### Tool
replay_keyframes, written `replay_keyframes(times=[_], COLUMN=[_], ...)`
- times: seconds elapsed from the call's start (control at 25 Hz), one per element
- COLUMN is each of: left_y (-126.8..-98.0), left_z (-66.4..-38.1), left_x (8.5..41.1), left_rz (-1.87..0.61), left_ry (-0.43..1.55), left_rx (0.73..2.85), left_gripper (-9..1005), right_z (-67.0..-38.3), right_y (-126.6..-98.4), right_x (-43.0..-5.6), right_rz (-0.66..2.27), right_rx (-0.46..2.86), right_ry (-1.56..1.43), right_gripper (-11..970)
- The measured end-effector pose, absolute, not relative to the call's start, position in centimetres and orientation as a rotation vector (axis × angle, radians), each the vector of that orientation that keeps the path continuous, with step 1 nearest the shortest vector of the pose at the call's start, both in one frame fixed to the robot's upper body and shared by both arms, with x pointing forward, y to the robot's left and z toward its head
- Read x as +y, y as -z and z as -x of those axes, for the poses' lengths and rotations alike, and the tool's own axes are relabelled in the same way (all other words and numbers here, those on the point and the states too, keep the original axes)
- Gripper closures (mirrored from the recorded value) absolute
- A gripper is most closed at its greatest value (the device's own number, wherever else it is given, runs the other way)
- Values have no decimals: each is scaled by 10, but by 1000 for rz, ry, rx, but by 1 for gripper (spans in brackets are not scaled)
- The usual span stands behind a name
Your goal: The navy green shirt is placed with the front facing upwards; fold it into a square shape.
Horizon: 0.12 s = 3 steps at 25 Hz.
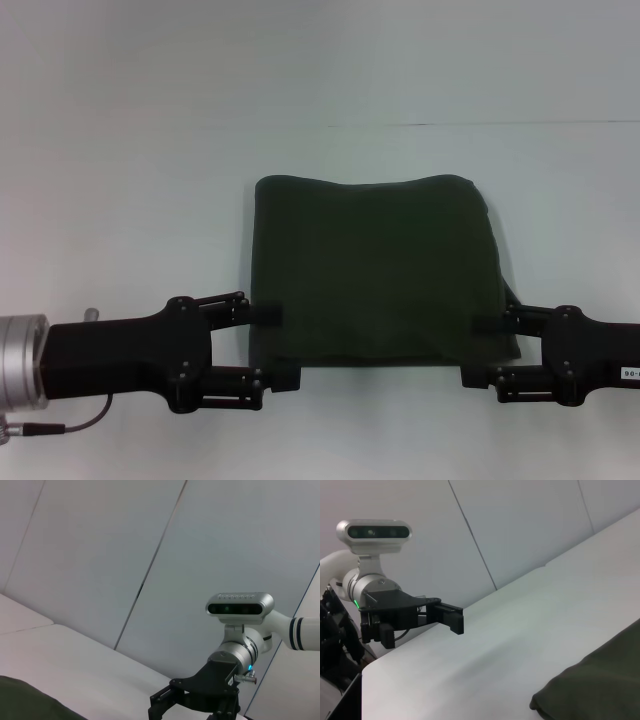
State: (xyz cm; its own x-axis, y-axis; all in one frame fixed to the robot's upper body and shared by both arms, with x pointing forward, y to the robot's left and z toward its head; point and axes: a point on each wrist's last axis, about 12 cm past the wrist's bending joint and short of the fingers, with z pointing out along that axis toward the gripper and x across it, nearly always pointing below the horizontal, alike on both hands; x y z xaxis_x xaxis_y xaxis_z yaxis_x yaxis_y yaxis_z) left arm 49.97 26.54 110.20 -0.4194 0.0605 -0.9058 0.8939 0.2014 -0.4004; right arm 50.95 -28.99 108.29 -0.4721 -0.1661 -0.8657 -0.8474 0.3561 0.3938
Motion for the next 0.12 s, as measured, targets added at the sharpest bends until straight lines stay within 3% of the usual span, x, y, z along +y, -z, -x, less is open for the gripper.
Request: replay_keyframes(times=[0.12], left_y=[-1103], left_z=[-501], left_x=[265], left_rz=[-912], left_ry=[1314], left_rx=[1683], left_gripper=[121], right_z=[-510], right_y=[-1083], right_x=[-290], right_rz=[887], right_rx=[1868], right_ry=[-1147], right_gripper=[92])
